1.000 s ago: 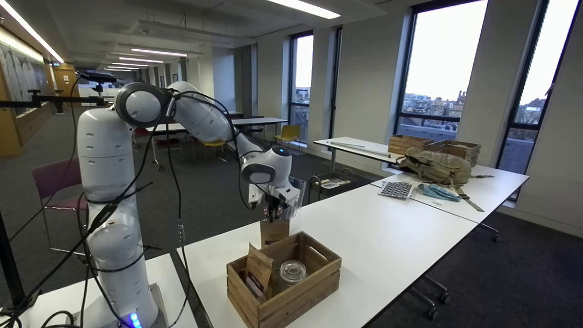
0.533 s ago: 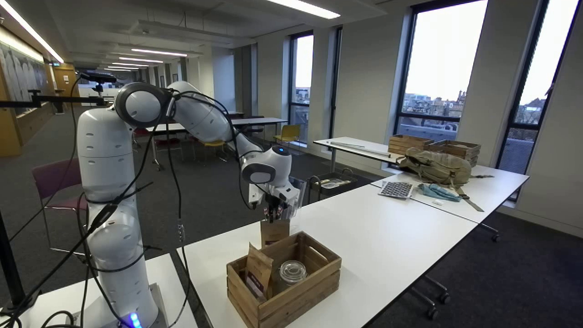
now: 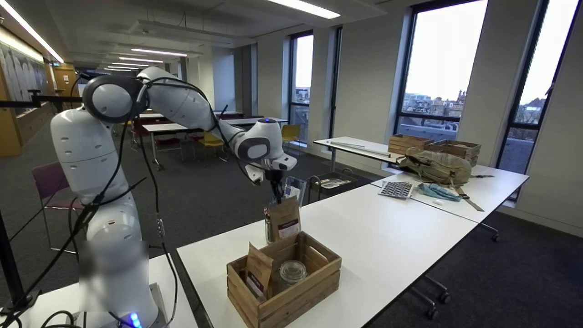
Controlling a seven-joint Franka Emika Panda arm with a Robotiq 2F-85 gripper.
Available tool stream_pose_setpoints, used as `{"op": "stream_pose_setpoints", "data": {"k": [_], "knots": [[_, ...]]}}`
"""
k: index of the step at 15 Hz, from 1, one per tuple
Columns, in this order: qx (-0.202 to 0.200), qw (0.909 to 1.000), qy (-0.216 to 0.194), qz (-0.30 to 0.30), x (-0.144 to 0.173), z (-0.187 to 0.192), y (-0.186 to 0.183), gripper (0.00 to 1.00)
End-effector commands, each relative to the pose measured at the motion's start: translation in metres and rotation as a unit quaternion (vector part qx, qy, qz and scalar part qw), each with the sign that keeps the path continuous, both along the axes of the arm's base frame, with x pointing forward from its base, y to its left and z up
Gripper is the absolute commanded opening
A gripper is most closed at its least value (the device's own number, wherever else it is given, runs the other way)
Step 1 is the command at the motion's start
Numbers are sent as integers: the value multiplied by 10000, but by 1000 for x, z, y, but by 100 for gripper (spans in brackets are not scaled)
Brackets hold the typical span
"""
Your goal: Put the brown paper bag in the box
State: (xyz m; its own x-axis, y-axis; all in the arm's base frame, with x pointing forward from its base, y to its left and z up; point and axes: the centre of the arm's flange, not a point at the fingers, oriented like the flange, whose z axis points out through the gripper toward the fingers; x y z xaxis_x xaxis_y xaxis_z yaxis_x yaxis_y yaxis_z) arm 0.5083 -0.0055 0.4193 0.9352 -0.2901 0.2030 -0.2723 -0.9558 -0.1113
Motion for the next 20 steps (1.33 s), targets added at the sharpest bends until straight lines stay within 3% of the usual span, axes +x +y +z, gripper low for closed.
{"op": "stream_pose_setpoints", "data": {"k": [1, 5, 7, 11, 16, 20], "knots": [[-401, 9975, -563, 152, -17, 71, 11, 0], [-513, 9947, -895, 25, -25, 115, 11, 0], [-95, 9949, -949, -329, -26, 125, 9, 0], [637, 9854, -840, -1335, -16, 122, -5, 0], [1026, 9573, -833, -2571, -13, 108, -42, 0], [1443, 9238, -858, -3442, -17, 106, -72, 0]]}}
